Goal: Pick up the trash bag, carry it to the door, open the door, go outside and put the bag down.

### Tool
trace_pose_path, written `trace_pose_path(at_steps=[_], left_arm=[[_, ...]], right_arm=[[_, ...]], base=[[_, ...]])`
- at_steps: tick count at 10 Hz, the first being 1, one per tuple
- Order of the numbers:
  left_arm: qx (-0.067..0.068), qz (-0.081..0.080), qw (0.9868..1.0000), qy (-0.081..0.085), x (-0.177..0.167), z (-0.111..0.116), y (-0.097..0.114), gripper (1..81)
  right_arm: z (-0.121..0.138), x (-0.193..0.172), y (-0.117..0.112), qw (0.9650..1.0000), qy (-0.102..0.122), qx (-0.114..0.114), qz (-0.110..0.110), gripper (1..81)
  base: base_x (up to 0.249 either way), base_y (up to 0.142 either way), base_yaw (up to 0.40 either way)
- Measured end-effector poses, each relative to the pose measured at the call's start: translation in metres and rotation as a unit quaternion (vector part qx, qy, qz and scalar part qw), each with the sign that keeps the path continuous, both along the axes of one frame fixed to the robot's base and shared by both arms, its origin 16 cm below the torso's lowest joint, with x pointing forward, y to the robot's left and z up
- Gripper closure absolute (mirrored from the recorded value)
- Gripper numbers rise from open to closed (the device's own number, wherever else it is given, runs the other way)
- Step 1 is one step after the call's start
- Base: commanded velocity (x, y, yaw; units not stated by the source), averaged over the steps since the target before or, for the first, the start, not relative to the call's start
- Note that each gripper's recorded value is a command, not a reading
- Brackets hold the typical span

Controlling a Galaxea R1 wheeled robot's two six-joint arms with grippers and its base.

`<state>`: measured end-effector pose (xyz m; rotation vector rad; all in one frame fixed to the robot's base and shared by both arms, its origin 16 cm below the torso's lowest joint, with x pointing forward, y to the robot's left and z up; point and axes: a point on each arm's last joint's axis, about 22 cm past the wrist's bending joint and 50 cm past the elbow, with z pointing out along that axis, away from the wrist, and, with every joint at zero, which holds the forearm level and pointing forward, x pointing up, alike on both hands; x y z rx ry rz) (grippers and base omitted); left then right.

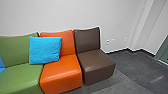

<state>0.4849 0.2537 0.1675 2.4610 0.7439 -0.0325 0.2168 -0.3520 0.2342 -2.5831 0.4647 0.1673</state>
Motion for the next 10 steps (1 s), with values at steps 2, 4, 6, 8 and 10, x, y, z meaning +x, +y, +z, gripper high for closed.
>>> trace_pose_path(at_steps=[2,4,6,8,10], left_arm=[[-0.002,-0.004,0.9999,-0.014,0.021,-0.007,0.0,1.0],[-0.005,-0.008,0.9996,-0.027,0.034,-0.017,-0.001,1.0],[-0.011,-0.015,0.9992,-0.034,0.042,-0.026,-0.004,1.0],[-0.015,-0.02,0.9982,-0.055,0.059,-0.027,-0.01,1.0],[-0.013,-0.021,0.9962,-0.083,0.096,-0.002,-0.004,1.0]], right_arm=[[-0.003,0.014,-0.038,0.9995,-0.009,-0.027,-0.014,1.0],[0.001,0.023,-0.073,0.9983,-0.02,-0.049,-0.026,1.0],[-0.008,0.026,-0.066,0.9981,-0.025,-0.039,-0.04,1.0],[-0.022,0.028,-0.06,0.9979,-0.037,-0.032,-0.043,1.0],[-0.024,0.027,-0.049,0.9981,-0.039,-0.02,-0.043,1.0]], base=[[0.0,0.0,0.0],[0.0,0.0,0.0],[0.0,0.0,0.0],[0.0,0.0,0.0],[0.0,0.0,0.0]])
